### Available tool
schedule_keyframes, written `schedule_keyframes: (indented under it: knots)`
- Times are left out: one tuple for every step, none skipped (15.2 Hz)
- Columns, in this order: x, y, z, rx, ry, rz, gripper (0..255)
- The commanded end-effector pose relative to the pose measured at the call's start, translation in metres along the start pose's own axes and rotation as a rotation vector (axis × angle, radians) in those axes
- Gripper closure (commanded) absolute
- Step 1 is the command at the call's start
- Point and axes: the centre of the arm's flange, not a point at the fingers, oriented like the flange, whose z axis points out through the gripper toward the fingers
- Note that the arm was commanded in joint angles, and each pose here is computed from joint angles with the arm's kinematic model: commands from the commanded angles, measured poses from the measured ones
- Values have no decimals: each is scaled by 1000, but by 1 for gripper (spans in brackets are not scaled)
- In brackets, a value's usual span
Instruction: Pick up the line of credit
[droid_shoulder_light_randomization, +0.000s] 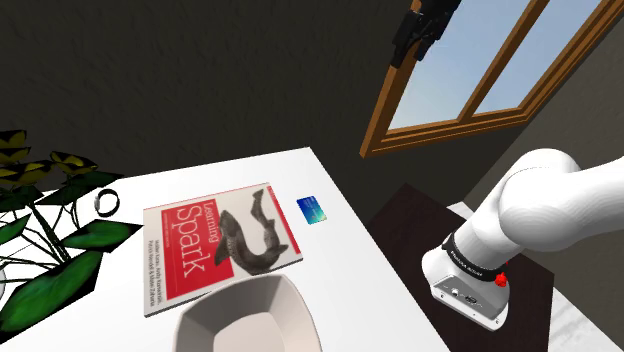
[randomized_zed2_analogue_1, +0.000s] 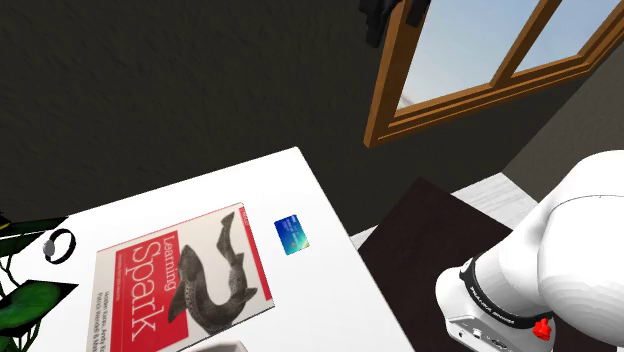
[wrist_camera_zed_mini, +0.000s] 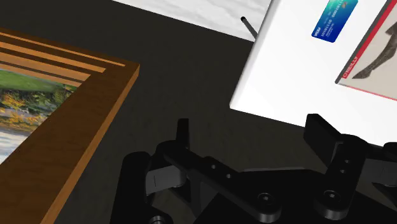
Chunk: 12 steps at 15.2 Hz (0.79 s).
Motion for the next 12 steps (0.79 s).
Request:
schedule_keyframes:
  knots:
    - [0,0,0,0,0,0,0]
    - [-1,-7,10,2,-9,11,0]
    - [-3,-15,21,5,-19,21,0]
    - [-4,-22,31,7,-28,32,0]
    - [-6,-30,41,10,-38,42,0]
    - [-7,-37,51,12,-47,53,0]
    - [-8,-45,61,14,-57,64,0]
    - [-10,-53,71,17,-66,74,0]
    - [-11,-60,81,19,-76,85,0]
    - [-13,-68,91,22,-85,95,0]
    - [-14,-76,101,24,-95,106,0]
    - [-16,-84,111,27,-104,117,0]
